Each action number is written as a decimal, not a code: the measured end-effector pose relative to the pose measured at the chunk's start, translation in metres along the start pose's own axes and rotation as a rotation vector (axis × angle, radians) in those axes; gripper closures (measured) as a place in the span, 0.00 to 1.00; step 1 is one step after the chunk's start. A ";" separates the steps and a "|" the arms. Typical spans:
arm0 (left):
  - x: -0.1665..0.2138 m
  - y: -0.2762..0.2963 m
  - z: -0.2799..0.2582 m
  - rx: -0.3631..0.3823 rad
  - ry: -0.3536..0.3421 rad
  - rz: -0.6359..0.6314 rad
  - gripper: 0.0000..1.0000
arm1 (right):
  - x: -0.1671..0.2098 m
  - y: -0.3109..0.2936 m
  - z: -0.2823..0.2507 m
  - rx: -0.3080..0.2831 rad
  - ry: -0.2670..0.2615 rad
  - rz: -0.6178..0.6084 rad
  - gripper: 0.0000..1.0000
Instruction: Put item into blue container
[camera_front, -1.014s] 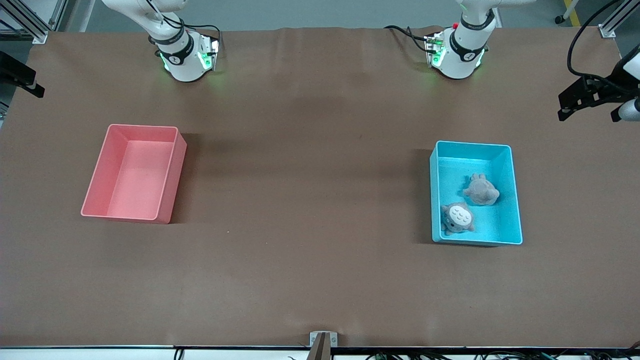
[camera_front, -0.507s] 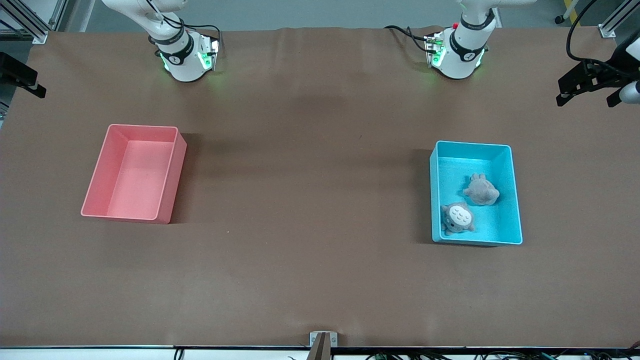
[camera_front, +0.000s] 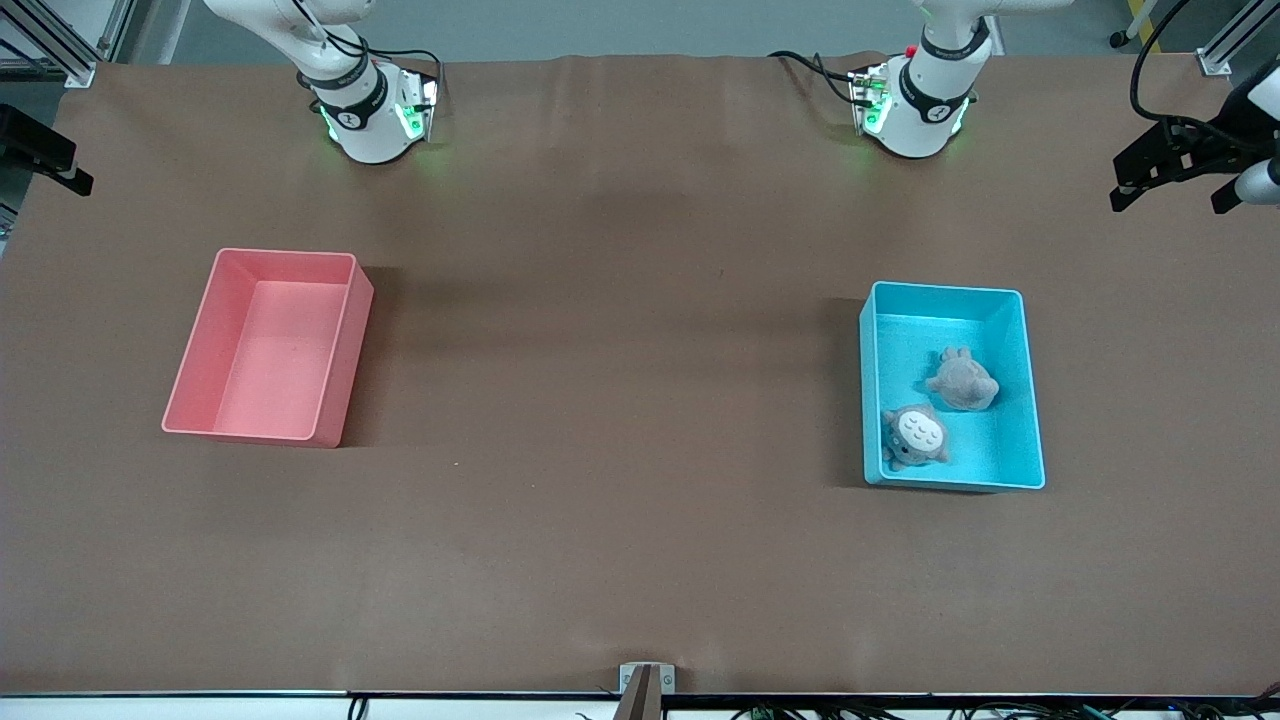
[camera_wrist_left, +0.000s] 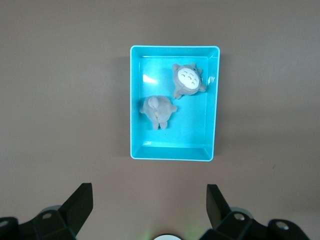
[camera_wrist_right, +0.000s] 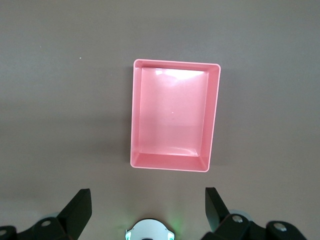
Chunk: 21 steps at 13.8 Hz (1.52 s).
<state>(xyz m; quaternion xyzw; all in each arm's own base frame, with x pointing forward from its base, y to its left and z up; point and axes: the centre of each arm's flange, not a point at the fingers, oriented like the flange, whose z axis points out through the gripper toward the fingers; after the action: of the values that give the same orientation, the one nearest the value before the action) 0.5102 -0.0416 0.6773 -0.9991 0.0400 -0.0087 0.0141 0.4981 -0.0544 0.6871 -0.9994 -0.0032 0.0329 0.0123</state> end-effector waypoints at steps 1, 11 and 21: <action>0.002 0.006 0.000 0.001 0.008 0.009 0.00 | 0.000 0.000 0.000 0.000 0.000 0.001 0.00; 0.038 0.011 0.035 -0.004 0.038 0.018 0.00 | 0.001 0.000 -0.001 0.007 0.008 0.046 0.00; 0.038 0.011 0.028 -0.005 0.092 -0.020 0.00 | 0.001 0.000 -0.001 0.008 0.008 0.051 0.00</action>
<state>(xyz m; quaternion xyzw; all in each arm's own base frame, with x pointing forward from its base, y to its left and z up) 0.5476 -0.0548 0.6500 -0.9980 0.0306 -0.0549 0.0096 0.4990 -0.0543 0.6877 -0.9992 0.0226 0.0291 0.0154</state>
